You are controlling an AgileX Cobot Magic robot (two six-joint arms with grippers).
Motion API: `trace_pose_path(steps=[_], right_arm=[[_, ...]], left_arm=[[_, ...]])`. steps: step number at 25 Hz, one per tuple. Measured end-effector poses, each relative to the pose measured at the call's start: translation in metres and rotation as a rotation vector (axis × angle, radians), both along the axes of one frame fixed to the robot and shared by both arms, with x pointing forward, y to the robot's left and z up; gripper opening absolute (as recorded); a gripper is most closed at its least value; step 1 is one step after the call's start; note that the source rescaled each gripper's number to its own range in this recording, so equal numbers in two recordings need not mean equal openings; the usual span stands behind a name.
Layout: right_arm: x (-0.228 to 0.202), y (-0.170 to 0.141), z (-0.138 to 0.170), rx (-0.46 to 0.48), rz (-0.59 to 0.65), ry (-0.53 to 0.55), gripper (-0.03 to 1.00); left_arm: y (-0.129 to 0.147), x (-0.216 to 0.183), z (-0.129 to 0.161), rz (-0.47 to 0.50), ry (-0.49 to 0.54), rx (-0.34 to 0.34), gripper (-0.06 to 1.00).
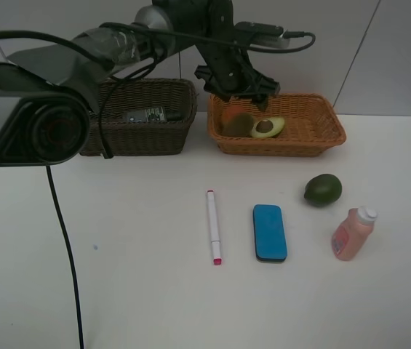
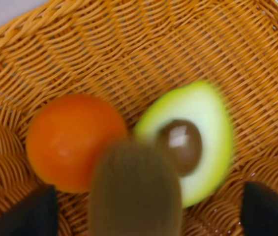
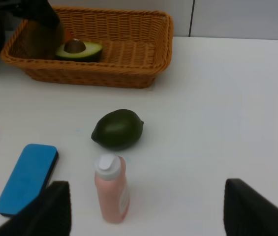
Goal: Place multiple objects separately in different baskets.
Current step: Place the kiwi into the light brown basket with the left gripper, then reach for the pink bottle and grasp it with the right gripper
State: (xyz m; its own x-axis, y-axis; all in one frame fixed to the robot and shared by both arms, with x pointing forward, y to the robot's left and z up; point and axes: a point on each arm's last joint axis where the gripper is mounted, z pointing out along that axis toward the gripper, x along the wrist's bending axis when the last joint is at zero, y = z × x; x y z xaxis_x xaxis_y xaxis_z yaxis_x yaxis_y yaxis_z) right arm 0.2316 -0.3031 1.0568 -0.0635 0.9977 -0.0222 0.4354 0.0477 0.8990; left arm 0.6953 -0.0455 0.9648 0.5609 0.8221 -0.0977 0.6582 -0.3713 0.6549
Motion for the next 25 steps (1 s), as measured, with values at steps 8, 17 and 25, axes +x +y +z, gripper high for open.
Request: trace_pose_path(steps=[8, 17, 25], right_arm=[[0.0, 0.0, 0.0, 0.0, 0.0, 0.0, 0.75], [0.0, 0.0, 0.0, 0.0, 0.0, 0.0, 0.75], [0.0, 0.0, 0.0, 0.0, 0.0, 0.0, 0.75]], left_arm=[[0.004, -0.004, 0.001, 0.026, 0.067, 0.025, 1.0], [0.028, -0.025, 0.046, 0.047, 0.21, 0.119, 1.0], [0.065, -0.024, 0.065, 0.103, 0.233, 0.141, 1.0]])
